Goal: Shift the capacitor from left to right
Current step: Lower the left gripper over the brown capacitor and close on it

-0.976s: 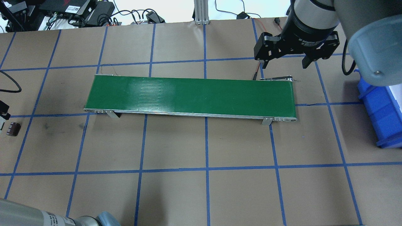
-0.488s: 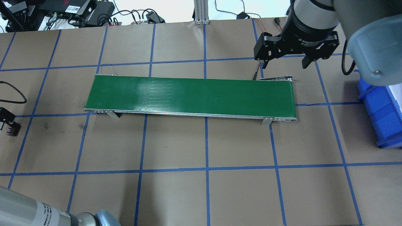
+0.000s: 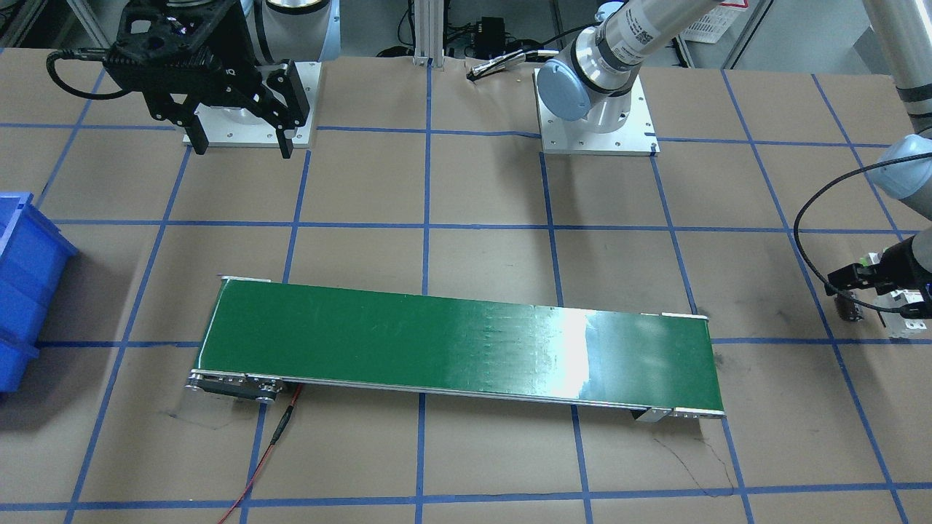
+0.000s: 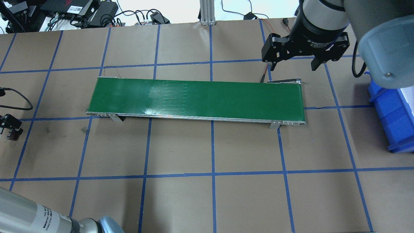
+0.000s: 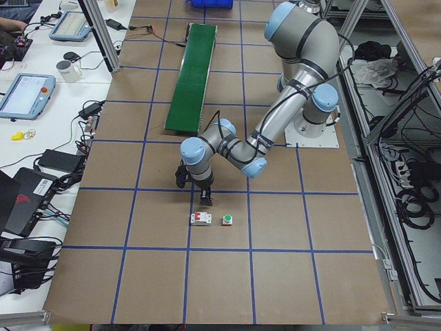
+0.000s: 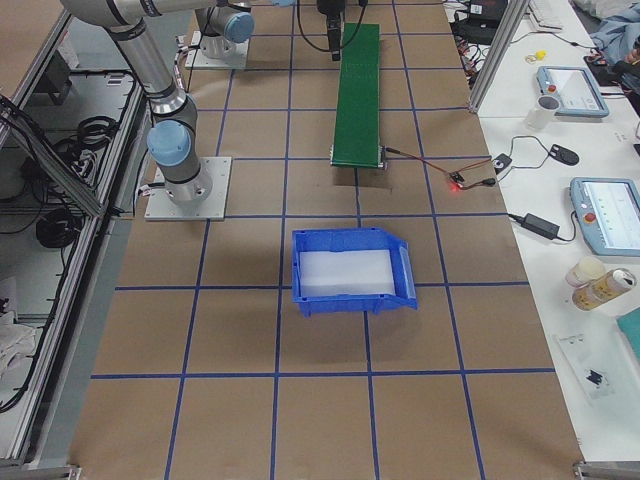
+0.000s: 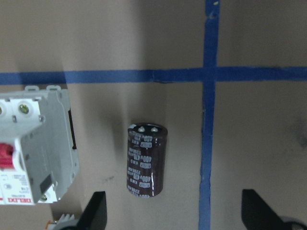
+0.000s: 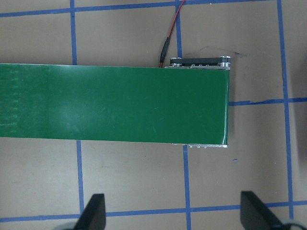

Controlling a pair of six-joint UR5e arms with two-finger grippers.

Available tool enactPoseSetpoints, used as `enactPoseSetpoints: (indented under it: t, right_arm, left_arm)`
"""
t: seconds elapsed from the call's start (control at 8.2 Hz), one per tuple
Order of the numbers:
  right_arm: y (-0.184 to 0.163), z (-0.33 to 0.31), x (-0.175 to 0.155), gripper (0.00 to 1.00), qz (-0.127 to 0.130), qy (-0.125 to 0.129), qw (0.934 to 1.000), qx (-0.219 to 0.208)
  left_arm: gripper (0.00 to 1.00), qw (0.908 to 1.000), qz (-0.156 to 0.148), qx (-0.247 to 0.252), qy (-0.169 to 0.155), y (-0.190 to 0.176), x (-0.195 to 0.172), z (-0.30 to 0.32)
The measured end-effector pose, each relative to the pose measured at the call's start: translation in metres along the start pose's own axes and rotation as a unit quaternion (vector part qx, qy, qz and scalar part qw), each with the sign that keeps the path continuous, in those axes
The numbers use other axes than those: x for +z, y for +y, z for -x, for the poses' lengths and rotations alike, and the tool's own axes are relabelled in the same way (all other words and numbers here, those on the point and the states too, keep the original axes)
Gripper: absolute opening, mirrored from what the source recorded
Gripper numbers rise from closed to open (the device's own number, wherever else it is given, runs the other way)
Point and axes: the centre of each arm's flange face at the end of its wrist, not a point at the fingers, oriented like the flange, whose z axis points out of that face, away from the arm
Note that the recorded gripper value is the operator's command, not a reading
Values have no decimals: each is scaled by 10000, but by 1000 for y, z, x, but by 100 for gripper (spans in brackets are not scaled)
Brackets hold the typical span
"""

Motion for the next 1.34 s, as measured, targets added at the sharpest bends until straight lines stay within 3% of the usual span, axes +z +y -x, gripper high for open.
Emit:
enactPoseSetpoints:
  t: [0.61, 0.85, 0.98, 1.34]
  right_arm:
    - [0, 0, 0, 100, -3, 2, 10000, -3]
    - [0, 0, 0, 100, 0, 3, 10000, -3]
    - [0, 0, 0, 100, 0, 1, 10000, -3]
    - [1, 0, -1, 100, -3, -1, 10000, -3]
  left_arm:
    - [100, 9957, -79, 914, -100, -10, 24, 5]
    - [82, 9946, -77, 1035, -92, -11, 26, 5]
    - [78, 9943, -81, 1062, -92, -11, 26, 6]
    - [78, 9942, -48, 1069, -92, -10, 26, 6]
